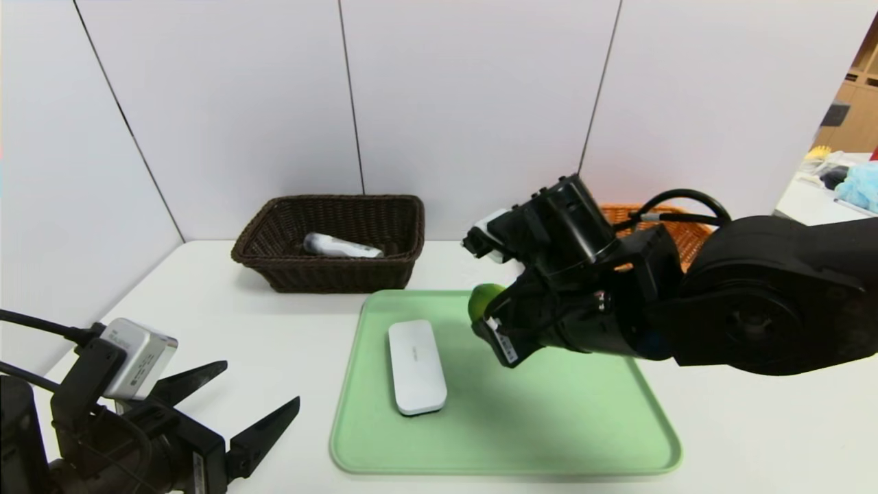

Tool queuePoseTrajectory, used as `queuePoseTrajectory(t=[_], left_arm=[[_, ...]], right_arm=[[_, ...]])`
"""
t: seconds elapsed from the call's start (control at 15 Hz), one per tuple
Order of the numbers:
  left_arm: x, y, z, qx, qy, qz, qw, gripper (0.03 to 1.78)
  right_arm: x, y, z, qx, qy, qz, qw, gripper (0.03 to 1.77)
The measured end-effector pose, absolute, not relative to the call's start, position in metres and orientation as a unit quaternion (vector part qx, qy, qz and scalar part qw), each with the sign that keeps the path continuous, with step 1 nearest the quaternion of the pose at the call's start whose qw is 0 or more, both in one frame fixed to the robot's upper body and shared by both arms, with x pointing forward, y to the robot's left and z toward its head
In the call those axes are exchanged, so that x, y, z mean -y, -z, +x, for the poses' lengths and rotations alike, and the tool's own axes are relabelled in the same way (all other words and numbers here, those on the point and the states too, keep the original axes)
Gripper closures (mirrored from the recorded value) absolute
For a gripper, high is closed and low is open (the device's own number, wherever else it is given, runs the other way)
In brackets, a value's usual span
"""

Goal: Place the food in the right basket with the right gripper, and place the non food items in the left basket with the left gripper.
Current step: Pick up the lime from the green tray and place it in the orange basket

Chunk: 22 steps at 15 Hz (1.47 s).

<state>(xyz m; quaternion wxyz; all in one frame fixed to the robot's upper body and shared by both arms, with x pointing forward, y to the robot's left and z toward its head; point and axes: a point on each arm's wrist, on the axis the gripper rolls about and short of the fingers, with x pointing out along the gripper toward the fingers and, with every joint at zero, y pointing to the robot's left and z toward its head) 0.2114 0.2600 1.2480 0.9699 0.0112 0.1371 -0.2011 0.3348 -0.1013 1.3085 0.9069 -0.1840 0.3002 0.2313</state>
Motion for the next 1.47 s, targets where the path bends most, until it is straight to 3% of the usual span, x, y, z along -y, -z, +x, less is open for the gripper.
queuePoseTrajectory(t=[0.6,1.07,1.47], left_arm=[[-0.259,-1.250,0.214,-0.135,0.201,0.011,0.970,0.12],[-0.258,-1.249,0.214,-0.137,0.201,0.012,0.970,0.12],[-0.258,-1.247,0.215,-0.143,0.201,0.012,0.969,0.12]], right_arm=[[0.152,-1.380,0.355,-0.195,-0.179,-0.175,0.948,0.83],[0.199,-1.397,0.380,-0.148,-0.110,-0.185,0.965,0.83],[0.234,-1.388,0.418,-0.139,-0.053,-0.201,0.968,0.83]])
